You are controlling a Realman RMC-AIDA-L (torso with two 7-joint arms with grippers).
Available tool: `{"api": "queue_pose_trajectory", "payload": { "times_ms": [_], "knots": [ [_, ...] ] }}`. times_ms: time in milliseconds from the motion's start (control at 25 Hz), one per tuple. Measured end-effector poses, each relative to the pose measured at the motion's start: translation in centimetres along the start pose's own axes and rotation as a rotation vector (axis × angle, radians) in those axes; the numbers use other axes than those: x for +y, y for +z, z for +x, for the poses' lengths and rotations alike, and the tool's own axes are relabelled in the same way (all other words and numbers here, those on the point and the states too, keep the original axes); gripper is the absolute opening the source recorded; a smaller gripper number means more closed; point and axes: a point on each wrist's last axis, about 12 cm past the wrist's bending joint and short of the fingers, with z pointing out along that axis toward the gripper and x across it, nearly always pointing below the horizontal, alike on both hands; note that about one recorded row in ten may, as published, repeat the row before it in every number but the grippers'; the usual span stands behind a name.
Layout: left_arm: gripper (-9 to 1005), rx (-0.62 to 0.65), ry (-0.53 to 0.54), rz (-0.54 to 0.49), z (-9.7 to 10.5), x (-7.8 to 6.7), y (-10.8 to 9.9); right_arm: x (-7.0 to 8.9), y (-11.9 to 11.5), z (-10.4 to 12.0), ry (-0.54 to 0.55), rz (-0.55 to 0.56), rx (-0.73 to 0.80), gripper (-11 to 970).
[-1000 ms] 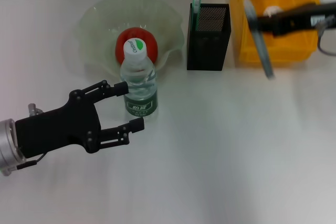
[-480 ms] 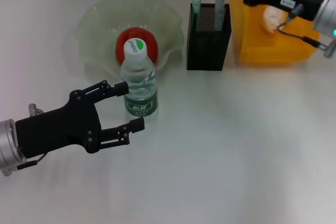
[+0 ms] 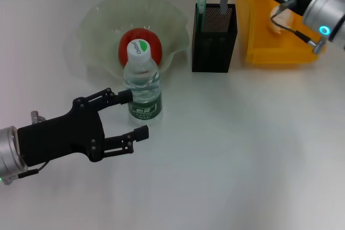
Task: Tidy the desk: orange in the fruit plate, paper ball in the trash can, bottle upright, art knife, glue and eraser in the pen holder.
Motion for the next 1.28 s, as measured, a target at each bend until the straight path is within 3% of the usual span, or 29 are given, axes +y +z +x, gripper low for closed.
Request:
{"api": "queue_pose_trajectory", "payload": {
  "times_ms": [480, 720, 840, 920, 1120, 1280],
  "knots": [
    [846, -0.003, 0.001, -0.005, 0.0, 0.0, 0.0, 0.1, 1.3, 1.1, -0.007, 0.033, 0.059, 127],
    [846, -0.009, -0.002, -0.007, 0.2, -0.2, 0.1, 0.2, 0.8, 1.2, 0.001, 0.019, 0.046, 293],
    [846, -0.013, -0.003, -0.010, 0.2, -0.2, 0.2, 0.3, 0.2, 1.0, -0.001, 0.002, 0.022, 424],
    [846, -0.015, -0.004, -0.013, 0.2, -0.2, 0.2, 0.4, -0.5, 0.9, -0.007, -0.020, -0.004, 511],
    [846, -0.020, -0.006, -0.017, 0.2, -0.3, 0.1, 1.4, -3.8, 1.3, 0.010, -0.131, -0.087, 609],
    [846, -0.030, -0.015, -0.028, 0.2, -0.4, -0.4, 2.6, -8.5, 1.7, 0.044, -0.287, -0.145, 608]
  ]
}}
